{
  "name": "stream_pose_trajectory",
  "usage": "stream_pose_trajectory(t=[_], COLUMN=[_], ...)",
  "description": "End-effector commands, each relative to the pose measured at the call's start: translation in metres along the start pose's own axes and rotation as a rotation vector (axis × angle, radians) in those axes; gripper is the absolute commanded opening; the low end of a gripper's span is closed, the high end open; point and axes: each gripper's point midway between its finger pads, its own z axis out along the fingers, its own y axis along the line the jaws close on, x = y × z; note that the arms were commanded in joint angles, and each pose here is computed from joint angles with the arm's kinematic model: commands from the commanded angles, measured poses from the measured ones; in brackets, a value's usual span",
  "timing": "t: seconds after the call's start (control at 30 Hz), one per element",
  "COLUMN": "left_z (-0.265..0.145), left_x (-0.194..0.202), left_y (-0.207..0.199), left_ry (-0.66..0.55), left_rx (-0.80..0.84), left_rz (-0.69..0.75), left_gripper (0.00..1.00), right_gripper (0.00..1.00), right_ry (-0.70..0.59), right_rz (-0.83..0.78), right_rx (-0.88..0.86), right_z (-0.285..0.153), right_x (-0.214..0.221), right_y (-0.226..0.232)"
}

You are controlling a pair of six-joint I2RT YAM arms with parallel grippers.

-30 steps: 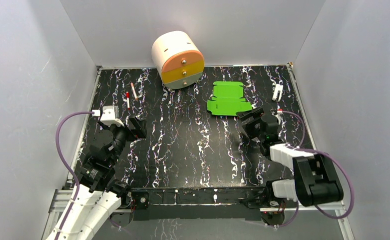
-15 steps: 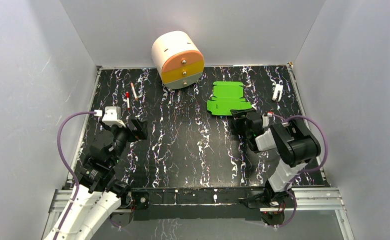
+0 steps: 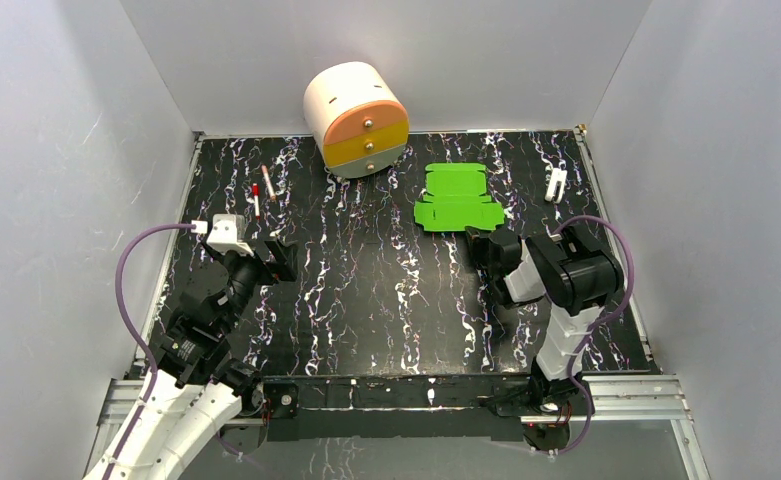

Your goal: Fold the paper box

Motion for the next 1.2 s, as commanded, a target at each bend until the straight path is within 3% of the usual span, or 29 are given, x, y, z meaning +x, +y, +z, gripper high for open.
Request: stream_pose_trajectory(t=[0.0, 0.03, 0.23, 0.5, 0.8, 1.07, 1.17], left_z=[-0.003, -0.003, -0.002, 0.003, 0.016, 0.025, 0.027], left_x=[-0.006, -0.006, -0.003, 0.006, 0.031, 0.059, 0.071], left_y=[0.000, 0.000, -0.002, -0.009, -0.024, -0.057, -0.062], left_ry=[-0.018, -0.017, -0.007, 0.037, 0.178, 0.360, 0.422], left_rx=[0.002, 0.002, 0.014, 0.048, 0.108, 0.264, 0.281], left_rz=[0.016, 0.016, 0.022, 0.037, 0.043, 0.021, 0.002], left_gripper=[0.95, 0.95, 0.95, 0.95, 0.95, 0.95, 0.95], right_gripper=[0.05, 0.00, 0.00, 0.00, 0.00, 0.03, 0.08], right_ry=[0.009, 0.027, 0.196, 0.627, 1.069, 1.371, 1.383], right_rz=[-0.003, -0.016, -0.119, -0.404, -0.607, -0.840, -0.954], right_rx=[-0.088, -0.093, -0.124, -0.087, -0.223, -0.246, -0.193], right_z=[-0.011, -0.015, -0.047, -0.095, -0.152, -0.154, -0.131], right_x=[0.000, 0.002, 0.018, 0.063, 0.099, 0.142, 0.150], right_y=[0.017, 0.018, 0.022, 0.019, 0.023, 0.017, 0.011])
